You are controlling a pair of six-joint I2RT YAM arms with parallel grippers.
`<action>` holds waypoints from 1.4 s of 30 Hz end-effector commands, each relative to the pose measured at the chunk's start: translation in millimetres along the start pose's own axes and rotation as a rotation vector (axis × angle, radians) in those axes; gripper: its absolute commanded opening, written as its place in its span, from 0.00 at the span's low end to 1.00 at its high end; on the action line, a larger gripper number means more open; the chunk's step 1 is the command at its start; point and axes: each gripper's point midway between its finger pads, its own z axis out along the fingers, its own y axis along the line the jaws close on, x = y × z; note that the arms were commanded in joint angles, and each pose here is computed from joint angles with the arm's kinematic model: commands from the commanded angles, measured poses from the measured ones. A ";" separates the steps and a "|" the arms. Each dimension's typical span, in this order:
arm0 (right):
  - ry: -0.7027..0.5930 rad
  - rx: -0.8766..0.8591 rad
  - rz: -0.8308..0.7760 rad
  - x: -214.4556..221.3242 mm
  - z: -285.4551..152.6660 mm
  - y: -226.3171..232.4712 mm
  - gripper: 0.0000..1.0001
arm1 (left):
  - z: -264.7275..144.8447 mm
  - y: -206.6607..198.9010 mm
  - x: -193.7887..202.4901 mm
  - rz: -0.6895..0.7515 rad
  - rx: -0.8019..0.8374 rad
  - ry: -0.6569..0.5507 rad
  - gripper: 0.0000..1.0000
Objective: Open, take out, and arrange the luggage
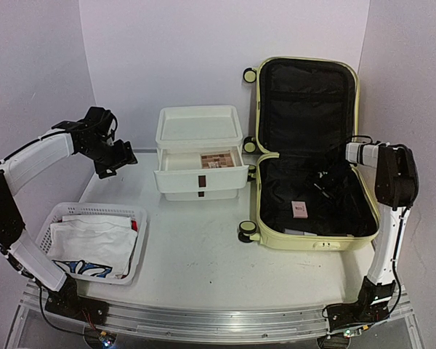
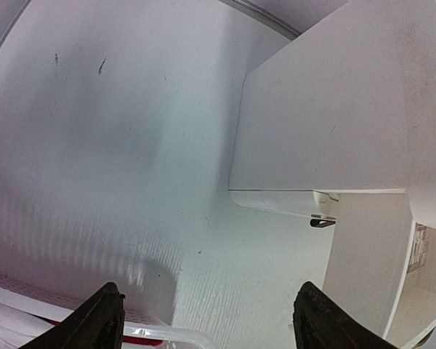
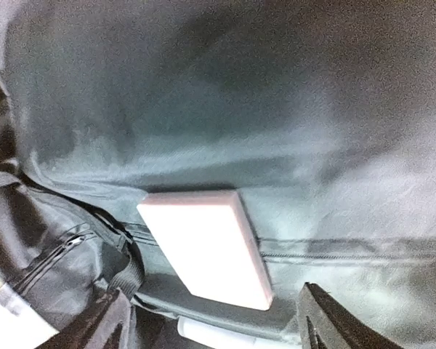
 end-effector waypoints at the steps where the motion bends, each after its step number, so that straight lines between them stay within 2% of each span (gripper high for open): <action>1: 0.038 -0.194 -0.085 -5.4 2.0 23.5 0.71 | -12.0 -14.0 -18.3 0.024 0.044 -0.050 0.80; 8: 0.086 -0.331 -0.055 -18.9 15.0 12.1 0.57 | -16.5 -13.4 -17.7 0.014 0.048 -0.057 0.80; 15: 0.099 -0.316 -0.046 -18.2 23.8 -9.7 0.59 | -20.1 -13.9 -19.3 0.008 0.050 -0.067 0.80; 20: 0.155 -0.463 -0.067 -11.1 31.6 11.1 0.49 | -17.6 -15.9 -18.8 0.003 0.057 -0.057 0.80; 26: 0.168 -0.524 -0.094 -7.3 38.8 31.7 0.47 | -17.0 -20.0 -22.6 0.012 0.066 -0.058 0.80; 32: 0.214 -0.521 -0.135 10.0 60.9 55.7 0.45 | -17.4 -19.2 -21.1 0.003 0.066 -0.056 0.80; 42: 0.242 -0.530 -0.160 28.3 81.2 86.0 0.37 | -19.6 -16.0 -18.7 -0.001 0.060 -0.060 0.80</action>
